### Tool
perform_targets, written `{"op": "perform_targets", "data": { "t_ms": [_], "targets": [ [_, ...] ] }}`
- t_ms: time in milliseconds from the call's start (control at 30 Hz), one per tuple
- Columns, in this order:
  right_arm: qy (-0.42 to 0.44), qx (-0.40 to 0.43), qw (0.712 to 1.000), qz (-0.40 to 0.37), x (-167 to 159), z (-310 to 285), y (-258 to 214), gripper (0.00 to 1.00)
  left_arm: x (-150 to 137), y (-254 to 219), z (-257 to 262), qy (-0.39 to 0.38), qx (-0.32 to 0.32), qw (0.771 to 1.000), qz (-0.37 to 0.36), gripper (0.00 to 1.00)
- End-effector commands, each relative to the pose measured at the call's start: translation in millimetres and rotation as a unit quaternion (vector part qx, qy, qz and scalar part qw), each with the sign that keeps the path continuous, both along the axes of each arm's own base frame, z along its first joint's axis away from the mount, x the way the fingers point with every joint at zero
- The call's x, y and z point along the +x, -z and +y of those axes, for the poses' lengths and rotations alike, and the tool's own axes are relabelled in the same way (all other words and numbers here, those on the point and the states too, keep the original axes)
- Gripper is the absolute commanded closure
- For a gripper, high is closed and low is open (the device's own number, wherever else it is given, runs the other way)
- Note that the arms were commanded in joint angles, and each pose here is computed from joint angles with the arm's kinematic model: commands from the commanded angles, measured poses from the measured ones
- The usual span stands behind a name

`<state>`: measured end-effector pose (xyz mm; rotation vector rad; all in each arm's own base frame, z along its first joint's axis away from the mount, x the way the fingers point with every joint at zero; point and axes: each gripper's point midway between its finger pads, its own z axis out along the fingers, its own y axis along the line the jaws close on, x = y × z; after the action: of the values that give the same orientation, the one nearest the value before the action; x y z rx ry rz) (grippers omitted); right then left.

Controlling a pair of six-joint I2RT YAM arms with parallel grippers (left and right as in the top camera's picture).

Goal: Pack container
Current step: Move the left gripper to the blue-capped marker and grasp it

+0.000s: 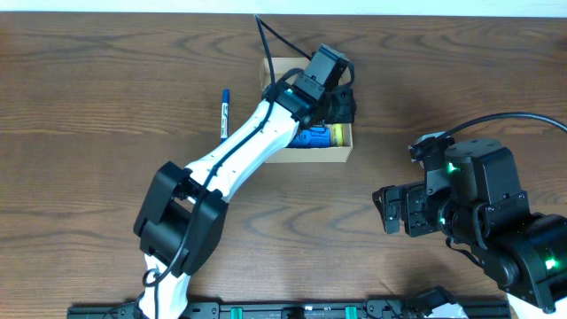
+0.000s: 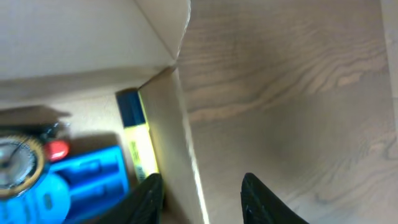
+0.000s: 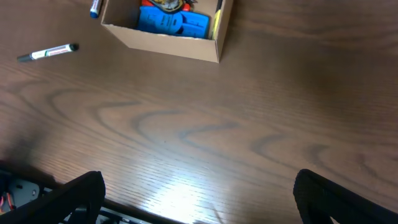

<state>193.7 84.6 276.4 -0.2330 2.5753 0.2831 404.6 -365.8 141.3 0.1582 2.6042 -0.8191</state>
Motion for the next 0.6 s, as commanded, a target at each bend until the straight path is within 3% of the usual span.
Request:
{"op": "perform_targets", "data": {
  "t_ms": [0, 133, 333, 567],
  "targets": [
    [-0.001, 0.001, 1.000, 0.000, -0.8, 1.4, -0.7, 0.01, -7.2, -56.1, 13.8, 0.032, -0.011, 0.998, -0.054, 0.59],
    [-0.001, 0.001, 1.000, 0.000, -0.8, 1.4, -0.7, 0.01, -14.7, -89.5, 57.9, 0.004, 0.055, 0.994, -0.098, 0.59],
    [-0.001, 0.001, 1.000, 0.000, -0.8, 1.4, -0.7, 0.01, -34.2, -135.8, 144.5, -0.057, 0.192, 0.966, -0.161, 0.59],
    [-0.001, 0.001, 1.000, 0.000, -0.8, 1.4, -0.7, 0.01, -60.6, -155.7, 223.7, -0.114, 0.251, 0.951, -0.137, 0.61]
  ]
}}
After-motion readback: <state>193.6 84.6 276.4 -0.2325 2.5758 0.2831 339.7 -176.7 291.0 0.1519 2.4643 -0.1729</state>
